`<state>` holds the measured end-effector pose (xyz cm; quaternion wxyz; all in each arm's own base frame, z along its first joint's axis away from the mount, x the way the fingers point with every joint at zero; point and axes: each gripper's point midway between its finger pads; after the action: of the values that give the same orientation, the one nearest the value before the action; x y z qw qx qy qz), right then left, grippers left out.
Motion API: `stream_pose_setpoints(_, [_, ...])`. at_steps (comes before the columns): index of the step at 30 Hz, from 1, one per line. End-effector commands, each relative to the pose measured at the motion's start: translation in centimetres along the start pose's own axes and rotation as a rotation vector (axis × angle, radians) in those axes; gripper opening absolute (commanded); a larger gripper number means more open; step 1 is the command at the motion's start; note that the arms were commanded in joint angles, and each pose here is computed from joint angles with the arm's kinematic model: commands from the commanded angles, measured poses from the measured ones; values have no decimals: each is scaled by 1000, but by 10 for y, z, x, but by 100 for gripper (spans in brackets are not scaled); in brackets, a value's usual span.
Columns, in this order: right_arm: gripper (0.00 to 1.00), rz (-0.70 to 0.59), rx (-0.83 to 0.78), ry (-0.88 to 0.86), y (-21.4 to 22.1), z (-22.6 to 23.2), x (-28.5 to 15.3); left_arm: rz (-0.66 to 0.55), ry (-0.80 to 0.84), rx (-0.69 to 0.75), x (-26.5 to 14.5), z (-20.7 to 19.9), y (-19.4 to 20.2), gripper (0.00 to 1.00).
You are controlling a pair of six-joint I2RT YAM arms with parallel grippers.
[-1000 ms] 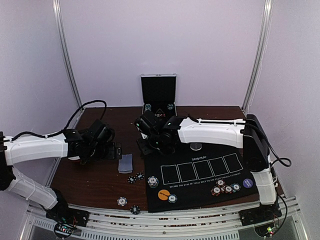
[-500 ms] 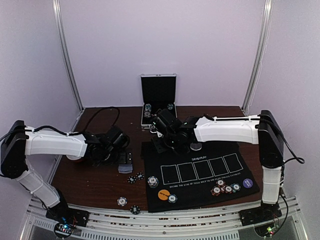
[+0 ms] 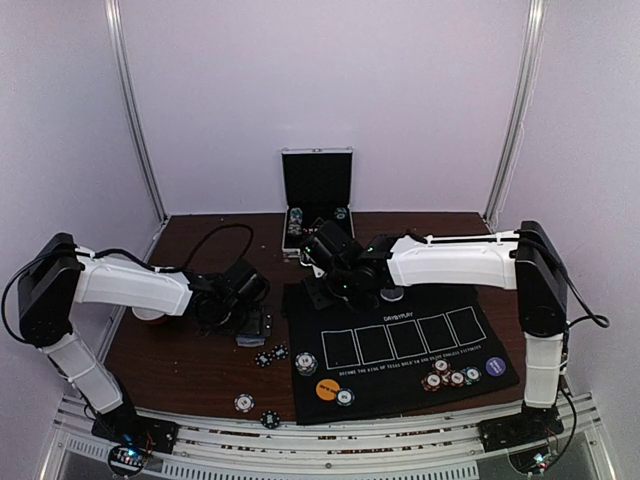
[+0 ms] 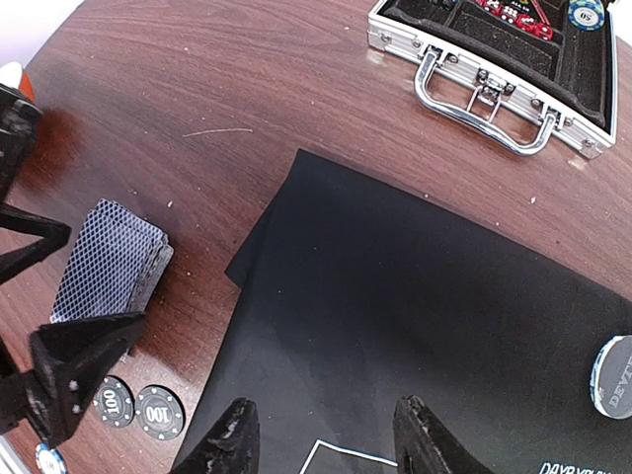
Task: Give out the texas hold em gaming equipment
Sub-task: Pick up the poker card from the center of the board.
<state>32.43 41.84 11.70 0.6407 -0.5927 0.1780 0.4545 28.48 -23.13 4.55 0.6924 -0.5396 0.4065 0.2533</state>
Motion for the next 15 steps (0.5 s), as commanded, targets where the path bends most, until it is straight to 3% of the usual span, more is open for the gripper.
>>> stream_pose_setpoints(1, [49,-11,12,1,-4,-3,-8,-11,51,1,8,-15,-10,98])
stream_pose_setpoints(12, [50,-9,6,-1,-5,-3,-9,69,-5,20,21,-6,15,98])
stream_pose_setpoints(15, [50,-11,6,-4,-5,-3,-10,79,1,34,22,-6,20,91])
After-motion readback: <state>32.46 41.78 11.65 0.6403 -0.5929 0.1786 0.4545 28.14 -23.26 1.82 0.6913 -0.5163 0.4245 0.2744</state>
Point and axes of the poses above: each gripper's point midway between its finger pads, its own x axis out along the fingers, its own z axis along the line the jaws close on, y = z × x, and after that the axes turned 15 degrees about x, right-handed
